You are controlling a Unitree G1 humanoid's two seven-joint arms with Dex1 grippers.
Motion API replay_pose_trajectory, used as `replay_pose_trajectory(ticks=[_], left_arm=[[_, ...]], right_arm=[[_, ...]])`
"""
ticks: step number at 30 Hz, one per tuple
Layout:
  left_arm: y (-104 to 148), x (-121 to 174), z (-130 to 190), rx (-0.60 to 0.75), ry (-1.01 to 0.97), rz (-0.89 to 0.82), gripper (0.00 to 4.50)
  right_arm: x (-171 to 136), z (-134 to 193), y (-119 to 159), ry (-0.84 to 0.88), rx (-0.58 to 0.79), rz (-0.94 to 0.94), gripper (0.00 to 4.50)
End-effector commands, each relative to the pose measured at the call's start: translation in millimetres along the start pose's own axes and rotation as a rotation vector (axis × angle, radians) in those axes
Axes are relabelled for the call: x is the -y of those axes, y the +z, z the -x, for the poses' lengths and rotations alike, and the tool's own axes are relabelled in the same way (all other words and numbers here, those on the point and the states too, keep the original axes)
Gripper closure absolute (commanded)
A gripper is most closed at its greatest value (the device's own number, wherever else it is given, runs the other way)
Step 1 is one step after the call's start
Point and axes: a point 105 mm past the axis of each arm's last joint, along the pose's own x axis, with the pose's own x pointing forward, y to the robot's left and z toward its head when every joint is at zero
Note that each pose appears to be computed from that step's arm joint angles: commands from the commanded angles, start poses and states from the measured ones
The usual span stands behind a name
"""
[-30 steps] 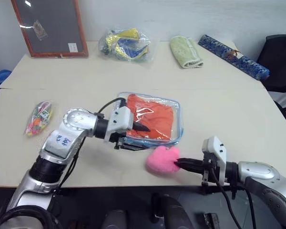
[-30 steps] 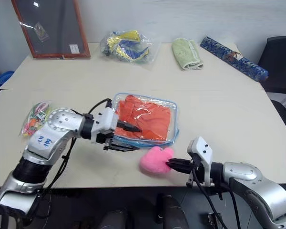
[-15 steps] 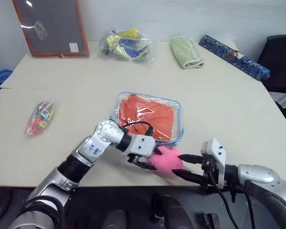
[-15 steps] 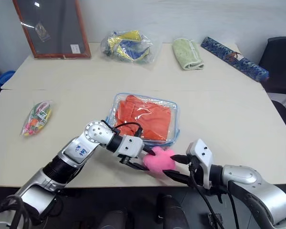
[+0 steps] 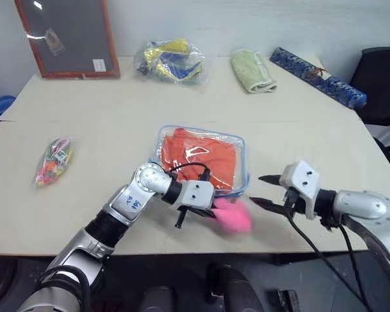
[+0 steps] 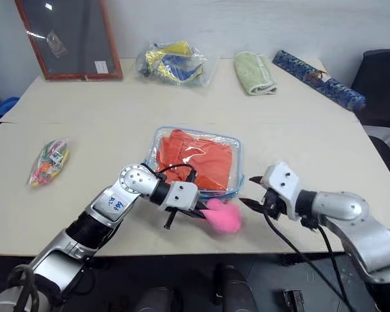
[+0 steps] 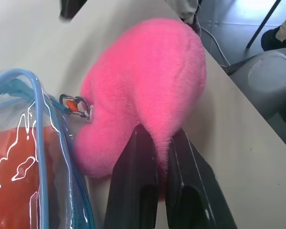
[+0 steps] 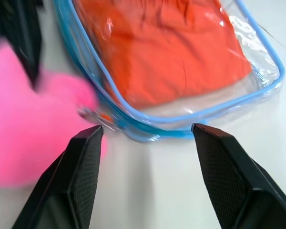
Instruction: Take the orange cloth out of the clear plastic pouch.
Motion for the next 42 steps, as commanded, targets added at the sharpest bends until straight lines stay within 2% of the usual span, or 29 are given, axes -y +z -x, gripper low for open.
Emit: replay_pose_trajectory(ticks=[1, 6, 11, 14, 20, 27, 39, 41, 42], left_arm=[[-2.1, -10.5, 3.3, -0.028, 0.069, -0.009, 4.49], [-3.1, -10.7, 6.7, -0.031, 0.081, -0.009, 4.49], [-5.1, -8.7, 9.5, -0.032, 0.098, 0.003, 4.49], [-5.8, -8.5, 10.0, -0.032, 0.105, 0.008, 4.5], [-6.7, -7.1, 9.3, -0.029, 0.113, 0.013, 4.5], [-7.0, -5.6, 8.2, -0.026, 0.114, 0.019, 4.5], [-6.4, -7.0, 7.8, -0.026, 0.112, 0.015, 4.5], [-6.3, -7.4, 8.0, -0.026, 0.113, 0.013, 4.5], [-6.3, -7.5, 8.2, -0.026, 0.114, 0.012, 4.5]], right_arm=[[8.3, -17.1, 1.3, -0.008, 0.011, 0.115, 1.42], [16.4, -28.5, 2.7, -0.001, 0.028, 0.158, 1.42], [20.6, -25.9, 4.5, 0.027, 0.04, 0.185, 1.42], [20.7, -25.5, 6.1, 0.046, 0.049, 0.196, 2.03], [25.0, -30.8, 8.5, 0.041, 0.046, 0.267, 4.11], [28.7, -33.1, 4.9, 0.035, 0.009, 0.45, 4.11], [29.2, -37.7, 18.9, 0.02, 0.078, 0.637, 4.11], [27.9, -38.3, 17.5, 0.032, 0.08, 0.632, 4.48], [26.7, -38.2, 16.5, 0.041, 0.08, 0.634, 4.49]])
